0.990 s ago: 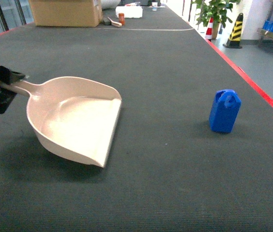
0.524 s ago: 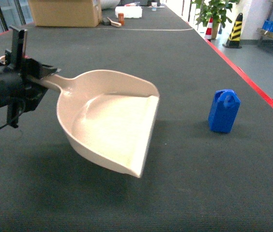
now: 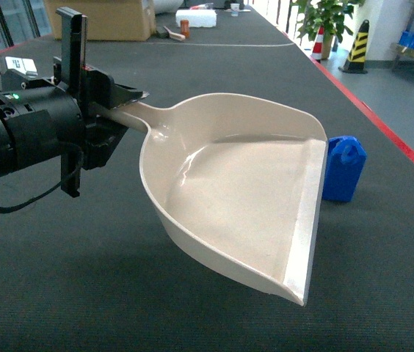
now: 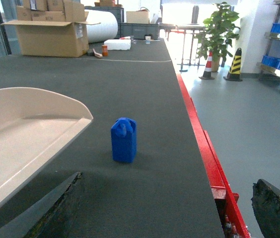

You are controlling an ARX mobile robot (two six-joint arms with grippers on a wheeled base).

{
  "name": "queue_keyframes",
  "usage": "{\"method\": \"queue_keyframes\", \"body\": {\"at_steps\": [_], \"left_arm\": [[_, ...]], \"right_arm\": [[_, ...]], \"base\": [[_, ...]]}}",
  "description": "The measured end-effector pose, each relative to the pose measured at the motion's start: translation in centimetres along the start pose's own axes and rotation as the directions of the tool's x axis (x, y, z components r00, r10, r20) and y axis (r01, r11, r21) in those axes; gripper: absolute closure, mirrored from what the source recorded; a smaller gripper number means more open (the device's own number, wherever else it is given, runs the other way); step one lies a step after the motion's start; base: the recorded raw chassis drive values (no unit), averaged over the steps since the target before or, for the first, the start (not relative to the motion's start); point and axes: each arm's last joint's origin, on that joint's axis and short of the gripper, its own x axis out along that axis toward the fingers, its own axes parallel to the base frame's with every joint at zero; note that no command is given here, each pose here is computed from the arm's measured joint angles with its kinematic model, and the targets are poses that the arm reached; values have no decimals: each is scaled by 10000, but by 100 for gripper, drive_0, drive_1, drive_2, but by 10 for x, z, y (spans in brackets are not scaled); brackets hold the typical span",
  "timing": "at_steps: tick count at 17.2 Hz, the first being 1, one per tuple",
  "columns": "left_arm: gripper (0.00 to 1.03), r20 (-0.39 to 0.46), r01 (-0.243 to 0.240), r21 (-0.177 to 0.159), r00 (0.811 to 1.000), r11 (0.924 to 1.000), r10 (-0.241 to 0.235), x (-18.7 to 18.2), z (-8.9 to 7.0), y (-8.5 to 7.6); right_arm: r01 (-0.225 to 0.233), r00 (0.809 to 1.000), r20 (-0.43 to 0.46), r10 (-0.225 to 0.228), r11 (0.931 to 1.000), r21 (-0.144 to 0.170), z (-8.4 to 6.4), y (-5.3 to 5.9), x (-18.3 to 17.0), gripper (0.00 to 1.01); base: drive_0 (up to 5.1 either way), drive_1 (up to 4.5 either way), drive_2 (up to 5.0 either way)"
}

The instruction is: Place part in tray to right shelf

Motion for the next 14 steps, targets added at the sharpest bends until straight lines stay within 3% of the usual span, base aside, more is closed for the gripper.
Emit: {"method": "queue_keyframes", "body": {"at_steps": [4,8,12,13,14], "left_arm": [[83,-341,132,-167,9993,9998,-138,-6,-9,-5],[83,250,147,-142,9996,9998,-143,-15,4,-4],[83,95,183,-135,9998,9997,-182,-14,0,-5],[83,68,186,-136,9998,9997,-185,-14,0,-5],[83,78,180,-137,9998,9997,-179,-14,0,-5]], "right_arm": [[0,10000,0,0,10000,4,0,0,0,3],[0,10000,4,0,10000,4,0,0,0,3],[65,9999,-111,-65,10000,11,-1,0,0,3],[673,9892,-1300,-672,9977,-36,-3,0,1,3],[1416,9674,-2089,-1431,9897,-222,-3,-4,11,3]], "base": [[0,0,0],[0,0,0],[0,0,0],[0,0,0],[0,0,0]]}}
